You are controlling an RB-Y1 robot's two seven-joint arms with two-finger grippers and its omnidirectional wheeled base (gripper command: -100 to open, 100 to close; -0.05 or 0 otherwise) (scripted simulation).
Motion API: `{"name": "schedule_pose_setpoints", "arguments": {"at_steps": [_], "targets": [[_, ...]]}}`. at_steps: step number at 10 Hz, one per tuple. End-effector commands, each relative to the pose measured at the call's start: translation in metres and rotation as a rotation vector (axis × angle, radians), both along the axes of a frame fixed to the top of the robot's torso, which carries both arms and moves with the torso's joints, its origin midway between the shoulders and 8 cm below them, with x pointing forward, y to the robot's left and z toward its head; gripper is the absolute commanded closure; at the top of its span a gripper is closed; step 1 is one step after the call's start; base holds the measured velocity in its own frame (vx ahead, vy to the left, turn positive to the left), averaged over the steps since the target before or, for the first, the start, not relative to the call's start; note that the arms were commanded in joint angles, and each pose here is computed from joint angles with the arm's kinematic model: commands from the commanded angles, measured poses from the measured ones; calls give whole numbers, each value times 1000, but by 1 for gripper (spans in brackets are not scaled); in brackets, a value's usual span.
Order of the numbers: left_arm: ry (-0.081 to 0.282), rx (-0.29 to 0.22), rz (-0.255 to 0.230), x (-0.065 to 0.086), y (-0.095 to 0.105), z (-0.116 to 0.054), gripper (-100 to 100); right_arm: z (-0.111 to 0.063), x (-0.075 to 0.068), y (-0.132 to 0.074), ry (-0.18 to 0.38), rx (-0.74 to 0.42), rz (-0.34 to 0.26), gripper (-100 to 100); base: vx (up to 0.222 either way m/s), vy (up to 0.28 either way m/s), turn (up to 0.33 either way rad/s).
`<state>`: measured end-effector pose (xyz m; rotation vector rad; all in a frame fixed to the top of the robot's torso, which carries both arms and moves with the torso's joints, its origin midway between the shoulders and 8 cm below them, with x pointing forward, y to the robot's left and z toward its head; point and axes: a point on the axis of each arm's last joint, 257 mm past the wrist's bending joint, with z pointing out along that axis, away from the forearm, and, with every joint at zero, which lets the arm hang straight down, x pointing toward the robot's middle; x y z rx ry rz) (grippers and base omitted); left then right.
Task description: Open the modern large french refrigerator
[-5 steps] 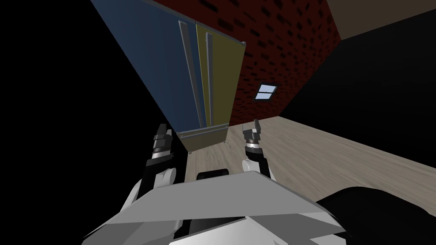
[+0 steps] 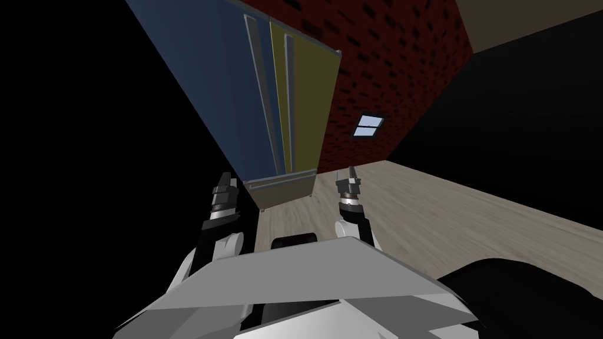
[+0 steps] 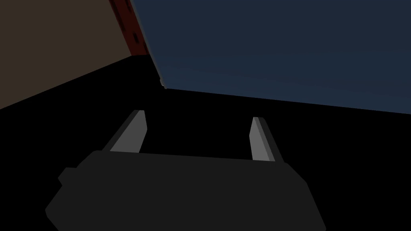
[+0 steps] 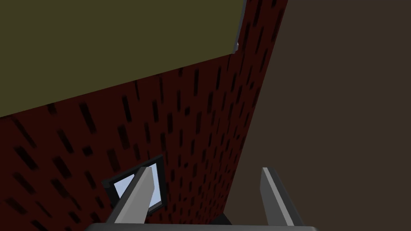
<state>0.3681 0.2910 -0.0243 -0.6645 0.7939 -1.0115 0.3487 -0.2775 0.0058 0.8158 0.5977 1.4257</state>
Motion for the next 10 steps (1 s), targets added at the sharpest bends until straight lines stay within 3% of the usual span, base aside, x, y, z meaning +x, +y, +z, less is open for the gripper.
{"name": "schedule_pose_setpoints", "arguments": {"at_steps": [1, 4, 5, 10], "targets": [[0, 0, 0, 0, 0, 0, 0, 0, 0, 0, 0, 0, 0, 0, 0, 0, 0], [0, 0, 0, 0, 0, 0, 0, 0, 0, 0, 0, 0, 0, 0, 0, 0, 0], [12, 38, -20, 2, -3, -4, -100, 0, 0, 0, 0, 0, 0, 0, 23, 3, 4], [74, 135, -66, 12, -2, -38, -100, 0, 0, 0, 1, 0, 0, 0, 68, 3, 6]]}}
